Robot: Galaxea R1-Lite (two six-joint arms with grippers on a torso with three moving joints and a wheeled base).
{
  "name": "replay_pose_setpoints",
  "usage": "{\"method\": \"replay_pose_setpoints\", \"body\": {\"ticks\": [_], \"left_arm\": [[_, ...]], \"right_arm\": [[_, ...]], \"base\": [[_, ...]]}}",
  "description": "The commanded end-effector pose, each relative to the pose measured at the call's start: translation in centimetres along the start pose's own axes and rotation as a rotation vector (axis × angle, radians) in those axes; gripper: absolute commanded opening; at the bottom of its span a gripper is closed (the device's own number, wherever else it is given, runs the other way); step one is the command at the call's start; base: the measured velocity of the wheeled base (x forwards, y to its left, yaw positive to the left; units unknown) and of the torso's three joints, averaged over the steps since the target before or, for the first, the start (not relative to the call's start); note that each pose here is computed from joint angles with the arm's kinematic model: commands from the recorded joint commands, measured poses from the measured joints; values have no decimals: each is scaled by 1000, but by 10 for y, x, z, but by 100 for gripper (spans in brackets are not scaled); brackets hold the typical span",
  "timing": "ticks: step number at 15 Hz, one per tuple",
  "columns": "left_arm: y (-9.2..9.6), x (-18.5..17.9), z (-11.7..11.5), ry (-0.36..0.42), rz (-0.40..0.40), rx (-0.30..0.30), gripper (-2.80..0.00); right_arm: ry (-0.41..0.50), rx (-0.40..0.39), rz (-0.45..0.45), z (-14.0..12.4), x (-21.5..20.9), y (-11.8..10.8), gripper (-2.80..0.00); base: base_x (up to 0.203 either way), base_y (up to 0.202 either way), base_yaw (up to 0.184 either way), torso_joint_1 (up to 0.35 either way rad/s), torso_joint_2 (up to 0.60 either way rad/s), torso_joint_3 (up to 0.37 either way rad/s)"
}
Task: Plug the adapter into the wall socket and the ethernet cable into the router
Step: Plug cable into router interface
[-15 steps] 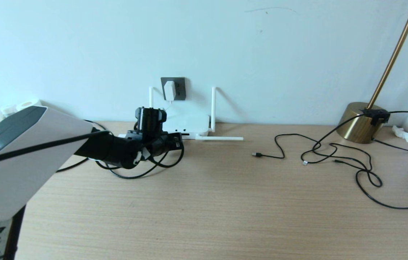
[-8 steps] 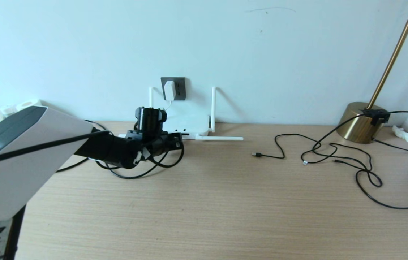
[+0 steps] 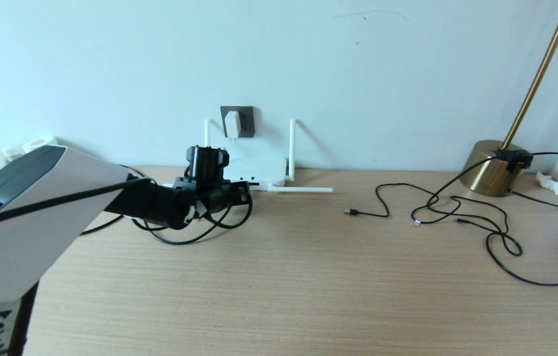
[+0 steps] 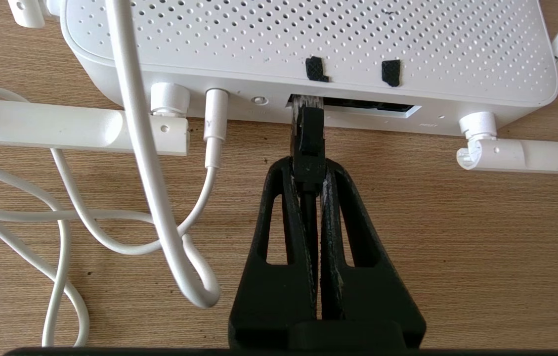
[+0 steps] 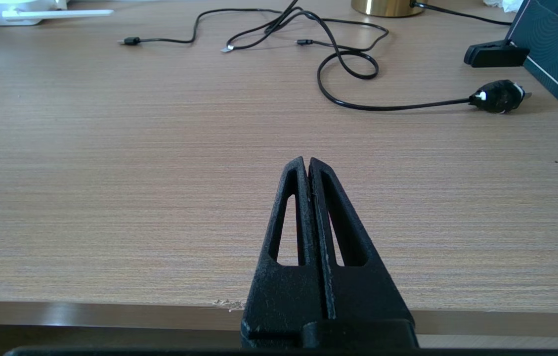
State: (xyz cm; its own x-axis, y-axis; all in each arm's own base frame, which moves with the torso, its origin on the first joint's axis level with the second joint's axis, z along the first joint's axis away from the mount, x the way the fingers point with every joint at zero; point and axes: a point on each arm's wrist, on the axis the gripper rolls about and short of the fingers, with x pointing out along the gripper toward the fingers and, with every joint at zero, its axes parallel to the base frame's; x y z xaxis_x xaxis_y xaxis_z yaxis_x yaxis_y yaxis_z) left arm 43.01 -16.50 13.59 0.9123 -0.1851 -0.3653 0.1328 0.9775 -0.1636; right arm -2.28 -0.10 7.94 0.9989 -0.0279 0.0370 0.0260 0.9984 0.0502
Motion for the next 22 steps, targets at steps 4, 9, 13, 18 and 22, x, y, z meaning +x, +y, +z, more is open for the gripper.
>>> {"method": "replay_pose_setpoints", "body": {"ticks": [4,9,13,18,22], "left_arm": [[0,2,0,-5,-1,-2,-280],[0,4,-3,3,1,-1,-280],[0,4,-1,0,1,-2,-280],[-1,4,1,0,-1,-1,-280],[-5,3,3,1,-6,1,-280]], "right_arm": [[11,0,0,-3,1,0,-280],[11,0,0,-3,1,0,-280],[11,0,0,-3,1,0,-280],[11,0,0,-3,1,0,-280],[11,0,0,-3,1,0,-280]], "base": [[0,0,0,0,0,0],[0,0,0,0,0,0],[0,0,0,0,0,0],[0,0,0,0,0,0],[0,0,0,0,0,0]]}}
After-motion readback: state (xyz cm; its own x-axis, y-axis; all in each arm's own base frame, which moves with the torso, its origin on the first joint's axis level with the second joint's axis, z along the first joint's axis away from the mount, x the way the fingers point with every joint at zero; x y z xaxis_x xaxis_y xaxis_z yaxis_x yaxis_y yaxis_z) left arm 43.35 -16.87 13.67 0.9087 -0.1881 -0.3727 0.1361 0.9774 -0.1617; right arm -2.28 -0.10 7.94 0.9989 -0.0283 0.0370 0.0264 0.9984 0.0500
